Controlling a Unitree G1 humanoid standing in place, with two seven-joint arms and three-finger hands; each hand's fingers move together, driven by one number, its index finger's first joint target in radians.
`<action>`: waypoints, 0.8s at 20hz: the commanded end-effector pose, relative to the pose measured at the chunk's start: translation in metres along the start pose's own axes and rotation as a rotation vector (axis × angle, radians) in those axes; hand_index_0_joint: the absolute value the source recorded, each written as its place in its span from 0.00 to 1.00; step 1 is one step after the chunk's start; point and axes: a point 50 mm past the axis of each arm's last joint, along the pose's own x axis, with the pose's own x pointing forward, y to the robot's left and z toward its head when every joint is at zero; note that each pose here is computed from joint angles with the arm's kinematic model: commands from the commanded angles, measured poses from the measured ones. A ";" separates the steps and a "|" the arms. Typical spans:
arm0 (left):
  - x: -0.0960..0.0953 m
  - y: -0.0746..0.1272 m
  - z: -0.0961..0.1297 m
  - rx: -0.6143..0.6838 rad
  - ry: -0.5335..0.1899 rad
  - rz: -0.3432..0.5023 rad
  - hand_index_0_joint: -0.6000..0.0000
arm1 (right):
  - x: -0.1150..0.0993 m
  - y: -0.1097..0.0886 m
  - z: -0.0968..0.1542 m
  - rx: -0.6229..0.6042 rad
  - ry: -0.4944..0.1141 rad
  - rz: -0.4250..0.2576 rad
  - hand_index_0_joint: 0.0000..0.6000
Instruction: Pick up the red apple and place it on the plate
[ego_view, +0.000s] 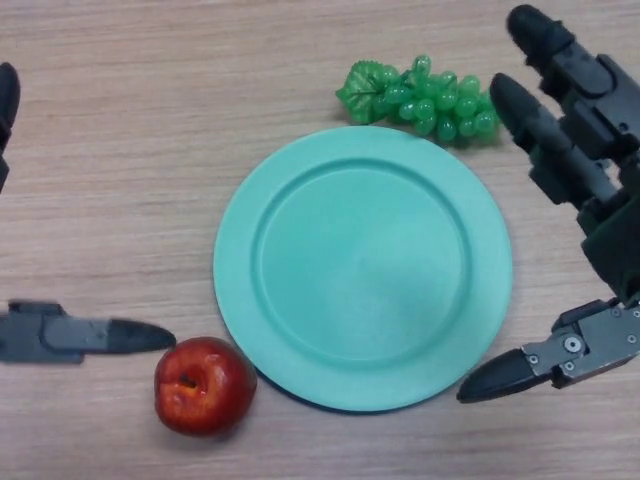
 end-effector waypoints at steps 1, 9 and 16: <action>-0.017 -0.004 0.017 0.095 -0.167 -0.045 1.00 | -0.003 0.000 0.025 -0.019 -0.161 0.028 0.00; -0.059 -0.029 -0.053 0.133 -0.013 -0.056 1.00 | -0.004 0.015 0.021 0.001 -0.111 0.082 0.00; -0.059 -0.042 -0.095 0.092 0.099 -0.108 1.00 | -0.008 0.021 0.022 -0.003 -0.111 0.110 0.00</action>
